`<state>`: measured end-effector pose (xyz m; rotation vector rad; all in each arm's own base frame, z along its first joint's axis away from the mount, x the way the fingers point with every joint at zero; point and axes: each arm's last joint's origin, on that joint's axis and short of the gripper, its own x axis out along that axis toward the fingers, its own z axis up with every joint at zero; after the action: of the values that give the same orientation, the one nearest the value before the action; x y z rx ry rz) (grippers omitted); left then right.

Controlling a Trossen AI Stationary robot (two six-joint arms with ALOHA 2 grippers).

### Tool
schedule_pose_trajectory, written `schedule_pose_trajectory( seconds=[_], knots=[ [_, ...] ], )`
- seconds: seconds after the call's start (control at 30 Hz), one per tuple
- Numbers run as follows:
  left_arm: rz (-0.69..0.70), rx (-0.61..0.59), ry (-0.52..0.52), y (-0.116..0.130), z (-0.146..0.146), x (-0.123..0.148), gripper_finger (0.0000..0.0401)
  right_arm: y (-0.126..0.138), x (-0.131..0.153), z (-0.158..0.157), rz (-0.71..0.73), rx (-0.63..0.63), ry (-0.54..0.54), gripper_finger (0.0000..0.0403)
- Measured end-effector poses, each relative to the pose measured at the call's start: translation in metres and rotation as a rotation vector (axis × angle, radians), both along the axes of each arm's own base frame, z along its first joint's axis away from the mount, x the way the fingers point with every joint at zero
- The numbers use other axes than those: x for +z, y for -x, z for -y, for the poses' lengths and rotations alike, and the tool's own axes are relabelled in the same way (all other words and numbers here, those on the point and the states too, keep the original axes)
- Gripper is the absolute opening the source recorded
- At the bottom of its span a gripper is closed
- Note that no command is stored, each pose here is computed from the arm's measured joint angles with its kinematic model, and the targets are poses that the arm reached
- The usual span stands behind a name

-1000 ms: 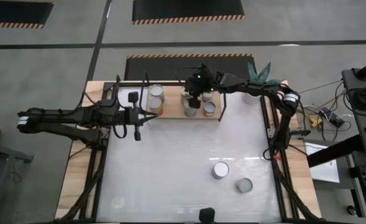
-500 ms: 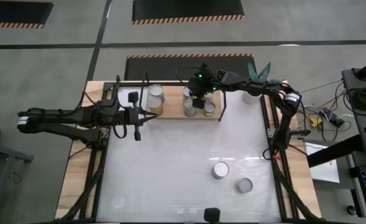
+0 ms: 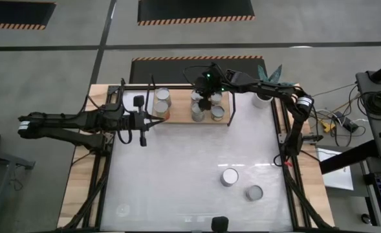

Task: Pick and place cans onto a shelf
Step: Put the canned peas on the shelf

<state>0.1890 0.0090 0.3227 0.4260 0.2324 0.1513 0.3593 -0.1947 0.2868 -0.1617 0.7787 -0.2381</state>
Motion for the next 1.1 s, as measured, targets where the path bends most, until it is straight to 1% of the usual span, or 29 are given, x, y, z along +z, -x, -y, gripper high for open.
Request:
schedule_pose_trajectory(
  seconds=[0.07, 0.17, 0.23, 0.3, 0.4, 0.5, 0.6, 0.7, 0.8, 0.83, 0.93, 1.03, 1.1],
  knots=[
    [0.000, 0.000, 0.000, 0.000, 0.000, 0.000, 0.0000, -0.002, 0.011, -0.003, 0.021, 0.007, 0.009, 0.0009],
    [0.000, 0.000, 0.000, 0.000, 0.000, 0.000, 0.0000, -0.004, 0.030, -0.016, 0.052, 0.026, 0.001, 0.0009],
    [0.000, 0.000, 0.000, 0.000, 0.000, 0.000, 0.0000, -0.005, 0.041, -0.030, 0.061, 0.057, -0.040, 0.0009],
    [0.000, 0.000, 0.000, 0.000, 0.000, 0.000, 0.0000, -0.004, 0.049, -0.048, 0.053, 0.107, -0.104, 0.0009],
    [0.000, 0.000, 0.001, 0.000, 0.000, 0.000, 0.0000, -0.001, 0.054, -0.082, 0.016, 0.179, -0.194, 0.0009],
    [0.001, 0.001, 0.004, 0.000, 0.000, 0.000, 0.0000, 0.004, 0.045, -0.119, -0.060, 0.182, -0.304, 0.0009],
    [0.002, 0.002, 0.012, 0.000, 0.000, 0.000, 0.0000, 0.012, 0.026, -0.161, -0.163, 0.164, -0.419, 0.0009],
    [0.006, 0.006, 0.032, 0.000, 0.000, 0.000, 0.0000, 0.030, 0.004, -0.206, -0.310, 0.135, -0.522, 0.0009],
    [0.011, 0.010, 0.053, 0.000, 0.000, 0.000, 0.0000, 0.055, -0.015, -0.249, -0.408, 0.096, -0.584, 0.0009],
    [0.012, 0.011, 0.060, 0.000, 0.000, 0.000, 0.0000, 0.063, -0.018, -0.261, -0.418, 0.078, -0.593, 0.0009],
    [0.016, 0.014, 0.078, 0.000, 0.000, 0.000, 0.0000, 0.083, -0.018, -0.289, -0.382, 0.028, -0.581, 0.0009],
    [0.022, 0.020, 0.108, 0.000, 0.000, 0.000, 0.0000, 0.098, -0.016, -0.302, -0.345, -0.012, -0.549, 0.0009],
    [0.025, 0.025, 0.129, 0.000, 0.000, 0.000, 0.0000, 0.102, -0.021, -0.308, -0.318, -0.015, -0.537, 0.0009]
  ],
)
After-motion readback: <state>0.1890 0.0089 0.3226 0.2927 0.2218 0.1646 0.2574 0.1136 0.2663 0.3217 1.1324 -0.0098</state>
